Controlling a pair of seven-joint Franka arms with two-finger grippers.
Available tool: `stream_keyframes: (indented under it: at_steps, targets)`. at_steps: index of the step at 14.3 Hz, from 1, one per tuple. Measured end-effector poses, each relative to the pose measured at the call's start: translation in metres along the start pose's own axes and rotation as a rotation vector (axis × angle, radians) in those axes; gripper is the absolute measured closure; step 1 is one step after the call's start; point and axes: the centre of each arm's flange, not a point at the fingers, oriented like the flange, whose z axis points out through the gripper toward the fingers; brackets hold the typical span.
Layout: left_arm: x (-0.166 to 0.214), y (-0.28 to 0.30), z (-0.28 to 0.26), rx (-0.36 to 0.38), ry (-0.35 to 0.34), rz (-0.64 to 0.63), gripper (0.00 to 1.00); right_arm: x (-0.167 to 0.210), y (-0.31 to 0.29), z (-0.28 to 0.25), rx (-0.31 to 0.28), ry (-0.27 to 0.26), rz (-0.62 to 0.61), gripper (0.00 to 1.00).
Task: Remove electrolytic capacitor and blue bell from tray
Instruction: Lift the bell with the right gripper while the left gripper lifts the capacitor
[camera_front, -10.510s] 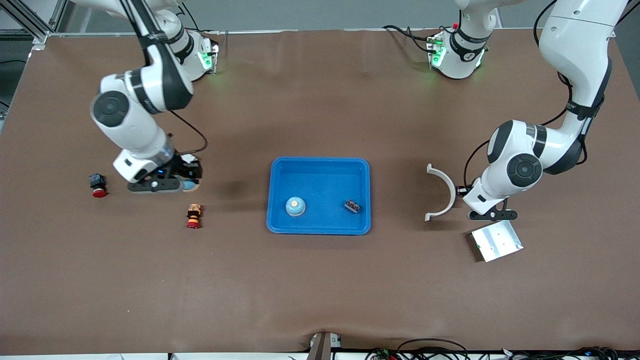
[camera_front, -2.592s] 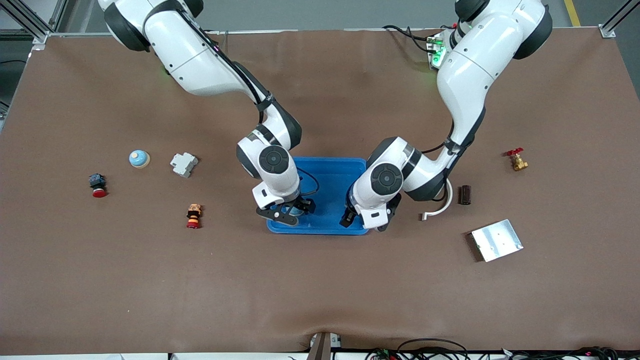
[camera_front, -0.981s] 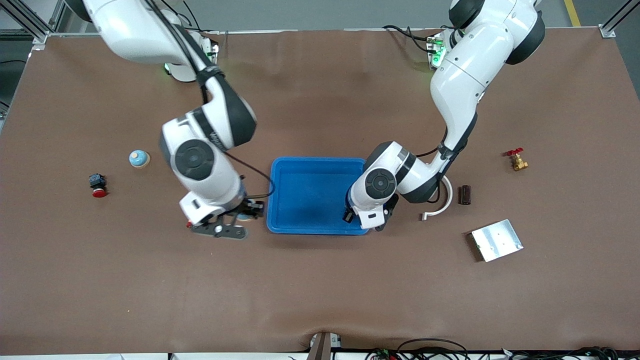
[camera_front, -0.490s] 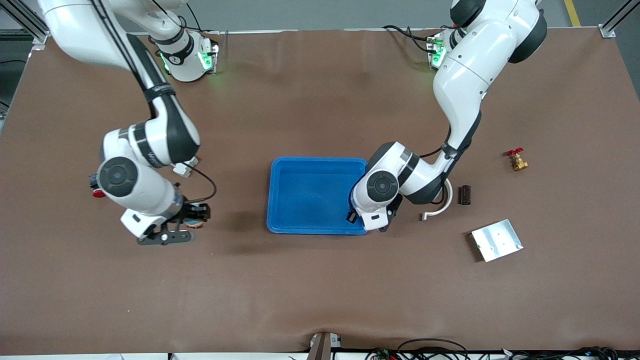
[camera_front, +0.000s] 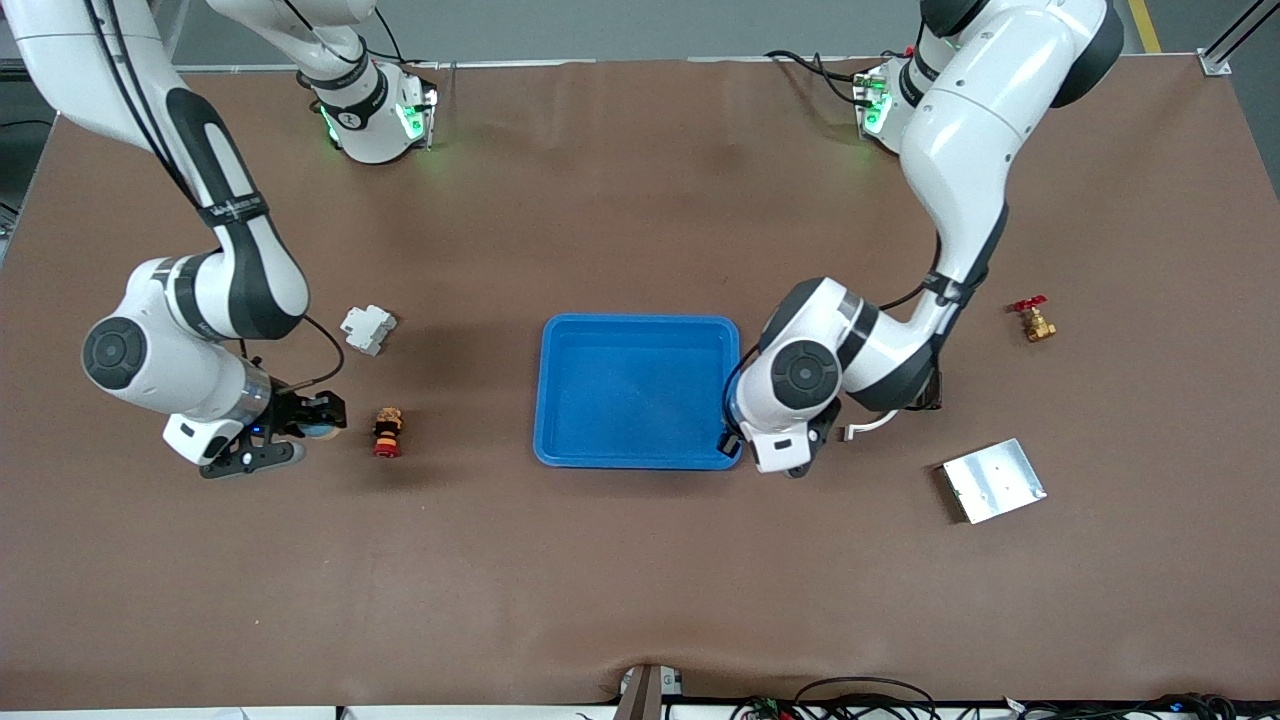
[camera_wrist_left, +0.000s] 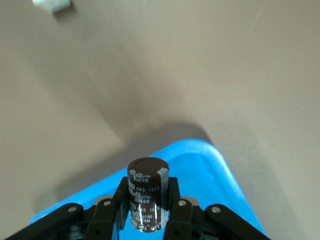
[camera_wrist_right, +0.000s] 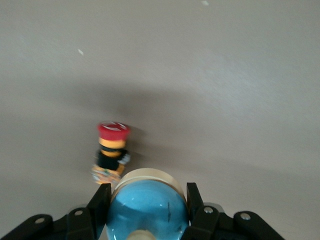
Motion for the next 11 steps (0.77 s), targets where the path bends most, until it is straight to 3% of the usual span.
stream_keyframes:
  at_steps: [5,11]
  targets:
    - [0.043,-0.022,-0.021,0.062,-0.003,0.293,0.66,-0.038,0.029,0.035,-0.018,0.049,-0.064,0.34]
    - [0.079,-0.076,-0.021,0.142,-0.023,0.622,0.66,-0.075,0.023,0.078,-0.019,0.034,-0.069,0.34]
